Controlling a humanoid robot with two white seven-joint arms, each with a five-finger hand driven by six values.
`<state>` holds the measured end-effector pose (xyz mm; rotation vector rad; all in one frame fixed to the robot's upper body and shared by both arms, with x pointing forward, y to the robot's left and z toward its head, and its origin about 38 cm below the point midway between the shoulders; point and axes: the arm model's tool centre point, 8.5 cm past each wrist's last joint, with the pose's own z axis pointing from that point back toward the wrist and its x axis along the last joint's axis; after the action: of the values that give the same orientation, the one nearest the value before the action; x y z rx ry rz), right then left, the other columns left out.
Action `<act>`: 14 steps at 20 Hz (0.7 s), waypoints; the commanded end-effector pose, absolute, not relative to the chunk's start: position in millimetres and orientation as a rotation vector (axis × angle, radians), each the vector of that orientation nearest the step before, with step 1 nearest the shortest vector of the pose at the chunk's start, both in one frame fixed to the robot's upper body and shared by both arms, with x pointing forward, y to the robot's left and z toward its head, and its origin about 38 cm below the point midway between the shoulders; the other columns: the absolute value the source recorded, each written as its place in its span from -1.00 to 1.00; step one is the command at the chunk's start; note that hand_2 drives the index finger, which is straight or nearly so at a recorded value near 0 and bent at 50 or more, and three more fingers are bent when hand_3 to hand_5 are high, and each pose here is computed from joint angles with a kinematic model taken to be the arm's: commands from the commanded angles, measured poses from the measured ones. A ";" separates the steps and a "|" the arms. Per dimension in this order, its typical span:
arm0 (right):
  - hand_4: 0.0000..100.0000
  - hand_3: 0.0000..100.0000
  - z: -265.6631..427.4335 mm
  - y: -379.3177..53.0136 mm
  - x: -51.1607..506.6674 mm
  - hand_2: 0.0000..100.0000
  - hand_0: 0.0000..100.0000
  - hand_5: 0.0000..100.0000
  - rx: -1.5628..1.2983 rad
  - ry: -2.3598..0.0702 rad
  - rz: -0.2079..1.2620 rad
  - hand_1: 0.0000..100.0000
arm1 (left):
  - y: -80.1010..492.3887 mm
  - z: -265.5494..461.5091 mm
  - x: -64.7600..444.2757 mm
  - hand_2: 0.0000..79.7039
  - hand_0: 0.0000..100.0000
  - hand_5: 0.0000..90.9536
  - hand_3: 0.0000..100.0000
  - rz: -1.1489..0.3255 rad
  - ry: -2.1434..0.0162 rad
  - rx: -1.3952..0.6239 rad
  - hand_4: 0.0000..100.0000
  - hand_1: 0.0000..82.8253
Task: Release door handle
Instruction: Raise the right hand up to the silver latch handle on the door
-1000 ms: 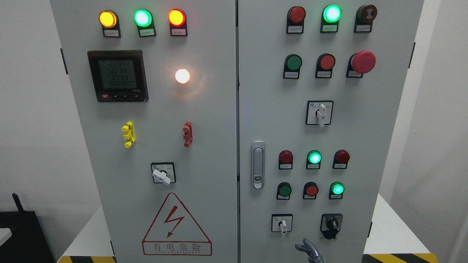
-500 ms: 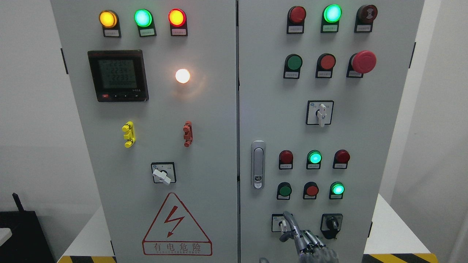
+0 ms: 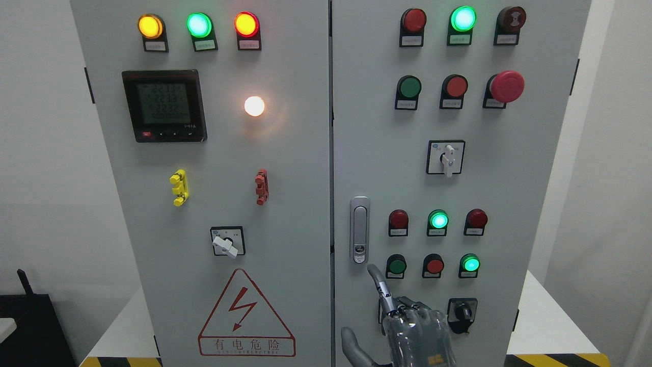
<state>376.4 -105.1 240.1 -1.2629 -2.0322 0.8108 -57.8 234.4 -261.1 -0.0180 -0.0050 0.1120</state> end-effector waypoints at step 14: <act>1.00 1.00 237.9 -90.5 401.6 -1.00 -0.30 1.00 -1.250 -1.921 0.943 -0.34 | 234.0 -260.1 -64.8 -1.00 -0.76 -1.00 -1.00 0.099 0.016 -0.019 -1.00 -0.06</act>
<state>395.7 -94.8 242.5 -1.2614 -1.9413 0.9095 -57.8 234.4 -261.1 -0.0180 -0.0050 0.1120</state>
